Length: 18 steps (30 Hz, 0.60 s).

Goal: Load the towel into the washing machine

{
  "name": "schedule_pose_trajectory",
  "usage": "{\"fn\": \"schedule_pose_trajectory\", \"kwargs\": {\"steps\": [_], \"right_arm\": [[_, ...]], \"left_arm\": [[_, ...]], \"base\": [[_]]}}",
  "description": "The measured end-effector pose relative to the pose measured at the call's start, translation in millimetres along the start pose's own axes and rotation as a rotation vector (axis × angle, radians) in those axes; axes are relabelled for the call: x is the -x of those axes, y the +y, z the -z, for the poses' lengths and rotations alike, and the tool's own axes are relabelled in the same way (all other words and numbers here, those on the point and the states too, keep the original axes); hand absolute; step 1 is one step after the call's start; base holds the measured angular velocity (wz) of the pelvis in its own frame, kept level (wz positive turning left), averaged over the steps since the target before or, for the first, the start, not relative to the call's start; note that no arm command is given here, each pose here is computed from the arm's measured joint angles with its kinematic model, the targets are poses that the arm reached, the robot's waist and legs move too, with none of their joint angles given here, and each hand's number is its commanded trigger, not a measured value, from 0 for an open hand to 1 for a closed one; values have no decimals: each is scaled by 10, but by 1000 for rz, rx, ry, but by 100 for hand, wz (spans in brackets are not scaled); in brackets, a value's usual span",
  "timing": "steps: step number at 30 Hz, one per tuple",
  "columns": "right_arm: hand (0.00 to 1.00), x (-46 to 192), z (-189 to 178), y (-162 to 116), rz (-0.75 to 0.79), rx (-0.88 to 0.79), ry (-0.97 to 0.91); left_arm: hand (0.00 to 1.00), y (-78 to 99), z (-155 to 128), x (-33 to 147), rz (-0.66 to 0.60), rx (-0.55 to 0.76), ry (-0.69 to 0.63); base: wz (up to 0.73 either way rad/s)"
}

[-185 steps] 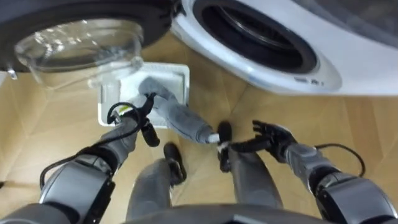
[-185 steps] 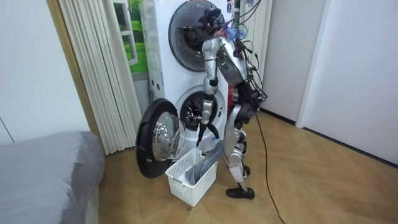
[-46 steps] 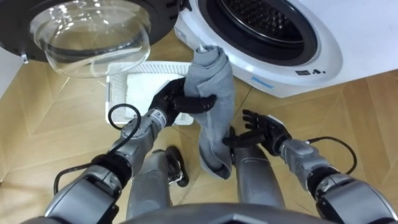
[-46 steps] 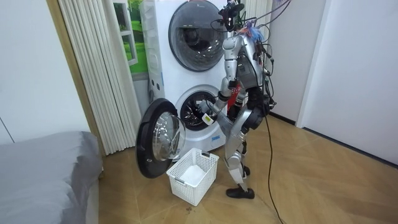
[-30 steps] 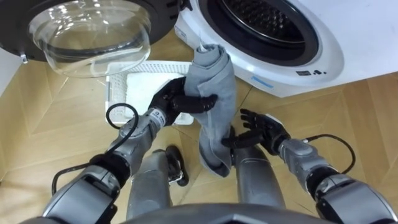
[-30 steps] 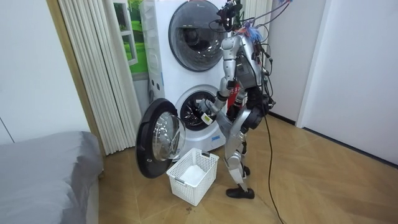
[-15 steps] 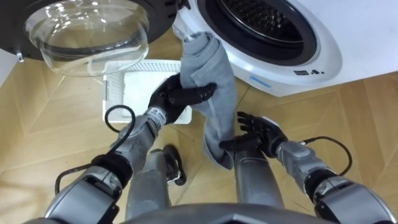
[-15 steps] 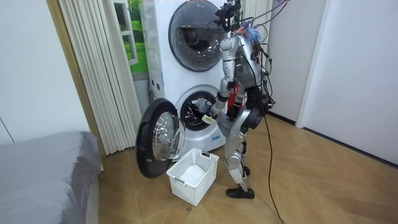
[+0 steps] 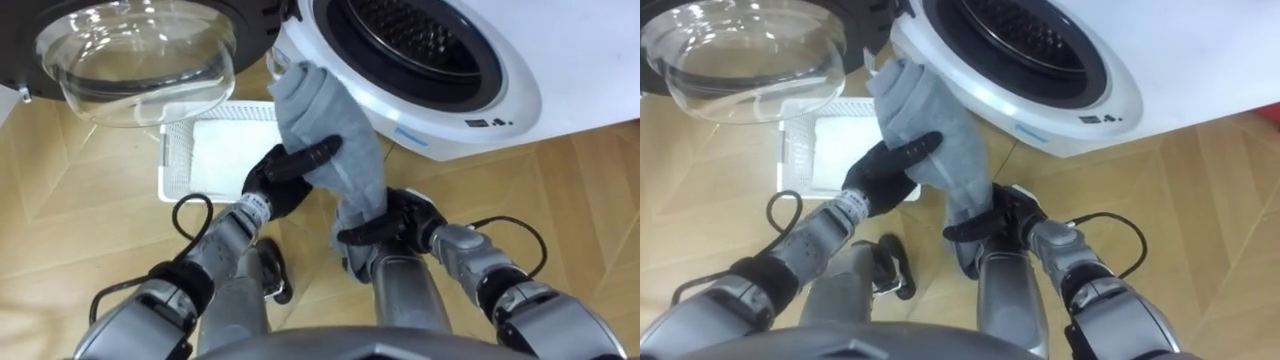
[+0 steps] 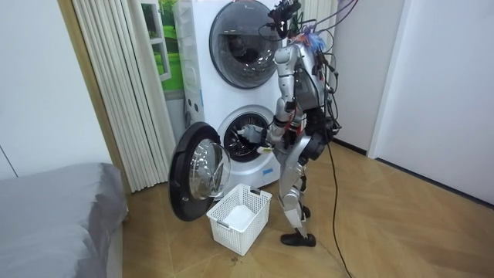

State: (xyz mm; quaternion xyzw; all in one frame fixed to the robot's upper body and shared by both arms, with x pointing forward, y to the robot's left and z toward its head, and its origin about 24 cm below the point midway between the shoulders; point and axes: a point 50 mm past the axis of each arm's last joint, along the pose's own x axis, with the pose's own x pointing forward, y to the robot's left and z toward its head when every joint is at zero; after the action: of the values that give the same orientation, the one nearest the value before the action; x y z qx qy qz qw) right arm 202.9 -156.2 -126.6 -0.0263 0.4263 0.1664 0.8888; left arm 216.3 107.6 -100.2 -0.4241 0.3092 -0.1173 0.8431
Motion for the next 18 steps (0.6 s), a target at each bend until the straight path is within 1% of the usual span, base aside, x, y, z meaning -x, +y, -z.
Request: {"fn": "schedule_pose_trajectory", "kwargs": {"steps": [3, 7, 14, 15, 16, 18], "right_arm": [[100, 5, 37, -2, 6, -25, 19], [100, 5, 51, -11, 22, -6, 39], [100, 4, 42, -24, 46, 3, 38], [100, 4, 43, -26, 51, 3, 38], [100, 4, 43, -29, 60, 4, 38], [100, 4, 43, -31, 72, 6, 36]], "left_arm": [[100, 22, 65, 29, 2, 27, 21], [100, 34, 121, 52, 7, 65, 32], [100, -11, 167, 26, 17, 134, 24], [65, -12, 170, 26, 17, 136, 25], [0, -12, 170, 26, 17, 141, 25], [0, -8, 170, 27, 15, 155, 20]], "base": [[0], [0], [0], [0], [0], [0]]}}
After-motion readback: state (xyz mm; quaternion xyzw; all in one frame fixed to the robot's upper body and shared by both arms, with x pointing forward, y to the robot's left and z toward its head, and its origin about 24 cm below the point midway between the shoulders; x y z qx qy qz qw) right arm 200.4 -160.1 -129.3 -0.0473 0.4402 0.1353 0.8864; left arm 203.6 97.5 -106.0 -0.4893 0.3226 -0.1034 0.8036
